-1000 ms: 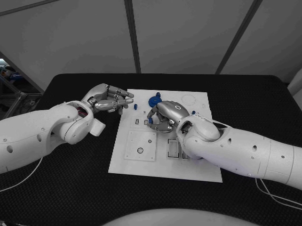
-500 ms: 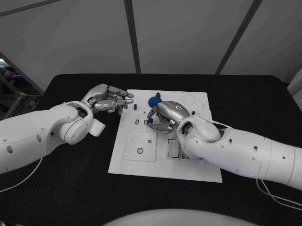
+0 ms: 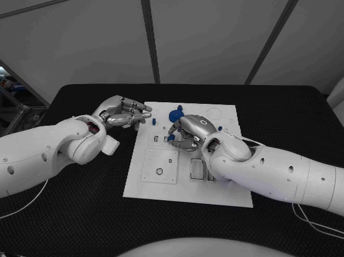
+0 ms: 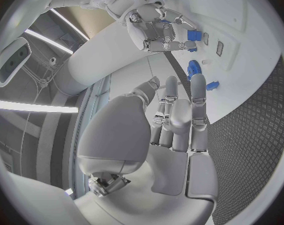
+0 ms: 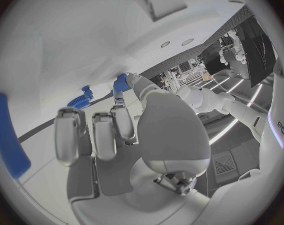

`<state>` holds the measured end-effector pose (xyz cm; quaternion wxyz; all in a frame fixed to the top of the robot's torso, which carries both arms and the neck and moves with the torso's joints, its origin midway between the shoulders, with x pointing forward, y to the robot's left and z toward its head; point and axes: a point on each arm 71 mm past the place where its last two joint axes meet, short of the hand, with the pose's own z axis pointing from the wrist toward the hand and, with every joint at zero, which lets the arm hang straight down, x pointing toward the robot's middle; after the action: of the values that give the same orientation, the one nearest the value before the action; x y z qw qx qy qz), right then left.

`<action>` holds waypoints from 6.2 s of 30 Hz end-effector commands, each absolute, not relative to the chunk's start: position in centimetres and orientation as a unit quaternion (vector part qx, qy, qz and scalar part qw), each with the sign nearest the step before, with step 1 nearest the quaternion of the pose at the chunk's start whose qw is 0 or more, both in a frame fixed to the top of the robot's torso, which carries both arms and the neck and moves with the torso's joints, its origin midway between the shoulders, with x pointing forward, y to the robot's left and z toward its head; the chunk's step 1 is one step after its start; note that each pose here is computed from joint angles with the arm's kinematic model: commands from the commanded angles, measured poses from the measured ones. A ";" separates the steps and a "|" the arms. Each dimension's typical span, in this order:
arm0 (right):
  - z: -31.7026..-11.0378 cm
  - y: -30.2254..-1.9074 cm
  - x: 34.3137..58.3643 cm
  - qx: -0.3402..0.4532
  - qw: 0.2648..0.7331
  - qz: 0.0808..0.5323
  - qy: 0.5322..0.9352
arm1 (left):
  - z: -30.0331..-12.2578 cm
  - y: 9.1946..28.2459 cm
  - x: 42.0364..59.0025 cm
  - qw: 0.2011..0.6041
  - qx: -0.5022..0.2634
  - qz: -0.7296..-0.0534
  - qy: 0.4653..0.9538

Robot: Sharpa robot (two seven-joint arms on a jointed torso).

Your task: Assemble the parts on the task board

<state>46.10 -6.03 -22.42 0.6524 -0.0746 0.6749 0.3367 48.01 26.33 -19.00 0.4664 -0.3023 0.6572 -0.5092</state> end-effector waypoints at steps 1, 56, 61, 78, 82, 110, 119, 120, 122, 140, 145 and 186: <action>-22.4 -5.9 46.1 -0.082 0.648 0.335 0.679 | -18.9 26.2 48.0 0.463 -0.300 -0.514 0.657; -22.6 -6.5 45.9 -0.088 0.641 0.311 0.697 | -19.1 26.1 48.0 0.458 -0.301 -0.512 0.661; -22.8 -6.4 45.9 -0.090 0.632 0.310 0.704 | -19.2 26.1 48.0 0.457 -0.301 -0.513 0.661; -23.2 -6.4 46.3 -0.083 0.625 0.299 0.717 | -19.2 26.0 48.1 0.457 -0.301 -0.513 0.662; -23.1 -6.4 46.3 -0.080 0.628 0.300 0.714 | -19.2 26.0 48.1 0.456 -0.301 -0.513 0.662; -21.7 -6.7 45.4 -0.064 0.662 0.329 0.670 | -19.5 24.8 47.4 0.449 -0.268 -0.520 0.676; -21.3 -6.9 44.7 -0.065 0.657 0.334 0.673 | -19.7 23.1 46.1 0.454 -0.183 -0.516 0.703; -21.3 -6.9 44.7 -0.065 0.656 0.334 0.673 | -19.7 23.0 46.1 0.454 -0.176 -0.515 0.705; -21.3 -7.0 44.7 -0.065 0.655 0.334 0.675 | -19.8 22.8 46.0 0.456 -0.163 -0.513 0.708; -21.2 -7.2 44.6 -0.061 0.657 0.331 0.675 | -20.6 21.5 45.4 0.453 -0.107 -0.502 0.729; -21.1 -7.1 44.5 -0.060 0.658 0.335 0.672 | -20.7 21.3 45.5 0.454 -0.108 -0.500 0.730; -20.1 -7.0 43.5 -0.059 0.671 0.354 0.649 | -21.4 21.2 46.1 0.453 -0.111 -0.482 0.741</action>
<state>43.62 -7.05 -20.50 0.6621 -0.0594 0.6623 0.3458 46.04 21.24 -21.31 0.4552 -0.1129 0.7371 -0.4866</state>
